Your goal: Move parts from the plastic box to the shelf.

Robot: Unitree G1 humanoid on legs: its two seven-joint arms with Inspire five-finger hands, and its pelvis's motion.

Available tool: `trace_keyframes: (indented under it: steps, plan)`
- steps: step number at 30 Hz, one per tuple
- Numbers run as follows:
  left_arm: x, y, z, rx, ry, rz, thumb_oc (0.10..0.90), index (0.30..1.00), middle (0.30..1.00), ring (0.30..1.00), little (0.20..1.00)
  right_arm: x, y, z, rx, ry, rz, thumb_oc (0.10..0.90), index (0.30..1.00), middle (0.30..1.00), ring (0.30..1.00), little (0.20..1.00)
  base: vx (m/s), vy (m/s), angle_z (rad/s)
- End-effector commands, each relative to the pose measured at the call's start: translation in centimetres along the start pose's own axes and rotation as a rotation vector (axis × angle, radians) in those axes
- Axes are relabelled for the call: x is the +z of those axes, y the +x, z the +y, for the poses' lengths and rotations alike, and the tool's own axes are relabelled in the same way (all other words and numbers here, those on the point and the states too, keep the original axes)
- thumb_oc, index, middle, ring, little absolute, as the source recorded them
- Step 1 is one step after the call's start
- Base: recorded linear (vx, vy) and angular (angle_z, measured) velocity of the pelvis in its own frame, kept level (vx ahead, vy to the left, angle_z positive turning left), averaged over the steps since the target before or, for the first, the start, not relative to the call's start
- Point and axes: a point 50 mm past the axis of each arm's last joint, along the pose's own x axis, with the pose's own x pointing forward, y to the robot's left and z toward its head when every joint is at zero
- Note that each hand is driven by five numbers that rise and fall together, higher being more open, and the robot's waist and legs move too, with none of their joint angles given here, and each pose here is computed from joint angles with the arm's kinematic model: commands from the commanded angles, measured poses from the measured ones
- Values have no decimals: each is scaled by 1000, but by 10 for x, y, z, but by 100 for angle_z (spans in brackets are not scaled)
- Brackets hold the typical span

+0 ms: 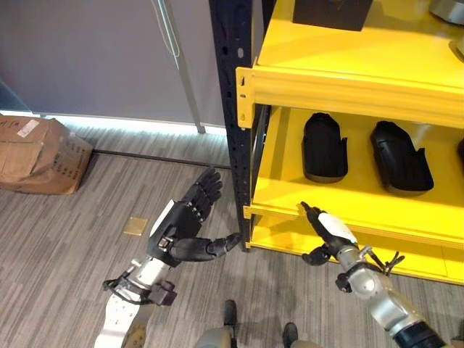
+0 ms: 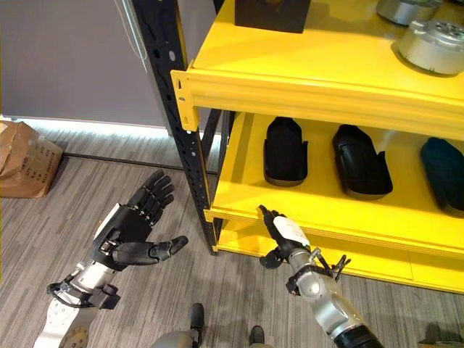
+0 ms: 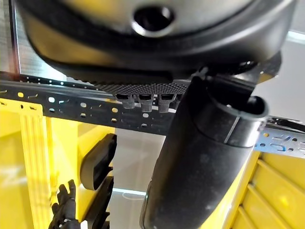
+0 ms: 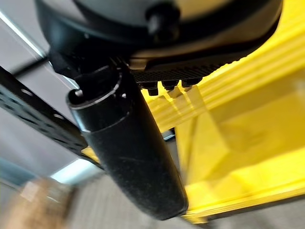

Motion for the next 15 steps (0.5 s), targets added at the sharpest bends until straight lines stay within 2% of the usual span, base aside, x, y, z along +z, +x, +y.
trace_keyframes:
  steps: [1, 7, 11, 12, 15]
  plan:
    - [37, 8, -2, -25, 18, -219, 900, 1000, 1000, 1000, 1000, 57, 0, -31, -223, 194, -377, 900, 1000, 1000, 1000, 1000, -76, 102, -16]
    - [20, -5, -6, -95, -193, -156, 900, 1000, 1000, 1000, 1000, 46, -28, -53, -462, 351, -390, 900, 1000, 1000, 1000, 1000, -70, 79, -16]
    - [13, -6, -12, -156, -301, -141, 900, 1000, 1000, 1000, 1000, 37, -31, -58, -532, 392, -348, 900, 1000, 1000, 1000, 1000, -79, 84, -18]
    - [6, -5, -19, -196, -388, -117, 900, 1000, 1000, 1000, 1000, 28, -32, -61, -570, 478, -296, 900, 1000, 1000, 1000, 1000, -122, 158, -18]
    - [3, -2, -27, -261, -415, -133, 900, 1000, 1000, 1000, 1000, 17, -35, -62, -599, 524, -242, 900, 1000, 1000, 1000, 1000, -125, 179, -32]
